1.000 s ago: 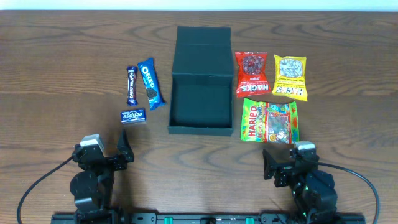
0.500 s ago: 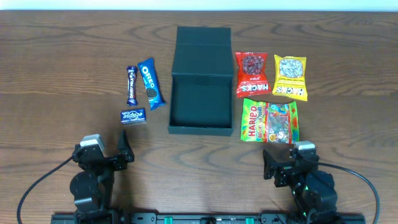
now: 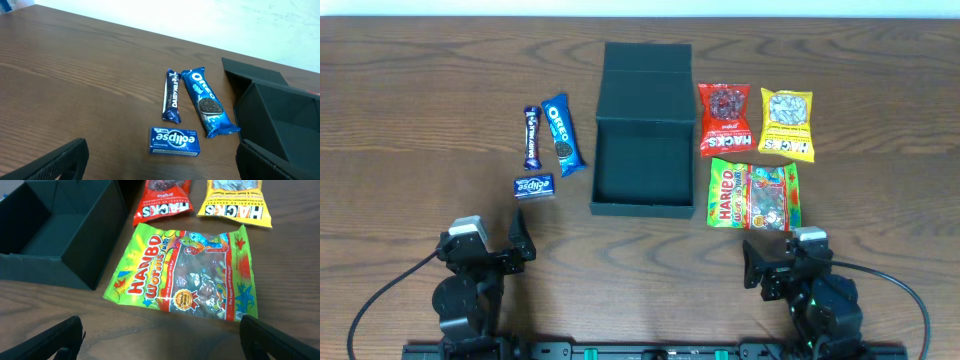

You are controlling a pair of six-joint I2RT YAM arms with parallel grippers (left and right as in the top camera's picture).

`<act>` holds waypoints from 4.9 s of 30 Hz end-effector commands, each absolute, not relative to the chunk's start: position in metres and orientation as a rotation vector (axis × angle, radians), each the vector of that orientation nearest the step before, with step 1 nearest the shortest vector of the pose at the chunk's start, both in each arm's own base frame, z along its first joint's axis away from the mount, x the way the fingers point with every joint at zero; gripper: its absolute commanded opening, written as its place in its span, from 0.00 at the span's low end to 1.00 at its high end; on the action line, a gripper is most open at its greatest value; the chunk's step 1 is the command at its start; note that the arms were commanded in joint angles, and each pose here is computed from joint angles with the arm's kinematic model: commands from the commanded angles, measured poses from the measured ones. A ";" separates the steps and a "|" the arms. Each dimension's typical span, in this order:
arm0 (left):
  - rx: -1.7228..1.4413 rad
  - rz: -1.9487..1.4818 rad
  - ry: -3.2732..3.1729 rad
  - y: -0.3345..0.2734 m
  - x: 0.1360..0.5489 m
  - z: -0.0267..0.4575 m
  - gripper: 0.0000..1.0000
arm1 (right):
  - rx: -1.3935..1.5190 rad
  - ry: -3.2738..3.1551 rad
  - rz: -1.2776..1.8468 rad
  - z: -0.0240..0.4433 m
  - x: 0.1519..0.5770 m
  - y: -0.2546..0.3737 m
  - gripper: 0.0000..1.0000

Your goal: Pack container

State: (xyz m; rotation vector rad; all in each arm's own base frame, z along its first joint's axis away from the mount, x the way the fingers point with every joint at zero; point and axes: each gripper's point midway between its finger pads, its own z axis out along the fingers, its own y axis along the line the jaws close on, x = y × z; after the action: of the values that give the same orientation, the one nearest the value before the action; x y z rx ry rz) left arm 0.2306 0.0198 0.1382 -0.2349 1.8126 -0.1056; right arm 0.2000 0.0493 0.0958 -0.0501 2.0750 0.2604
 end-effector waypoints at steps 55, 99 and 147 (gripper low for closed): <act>-0.239 -0.098 1.835 0.020 0.231 0.127 0.95 | 0.373 1.824 1.031 0.170 0.208 0.099 0.99; -0.239 -0.098 1.835 0.020 0.231 0.127 0.95 | 0.292 2.891 -0.127 0.008 0.301 0.048 0.54; -0.239 -0.099 1.835 0.020 0.231 0.127 0.95 | 0.531 2.561 0.319 0.183 0.341 0.121 0.17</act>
State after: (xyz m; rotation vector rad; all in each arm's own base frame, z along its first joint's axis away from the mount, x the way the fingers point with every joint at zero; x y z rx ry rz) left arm 0.2309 0.0198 0.1387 -0.2338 1.8093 -0.1056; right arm 0.3381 0.1406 0.1858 0.4064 2.5860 0.4480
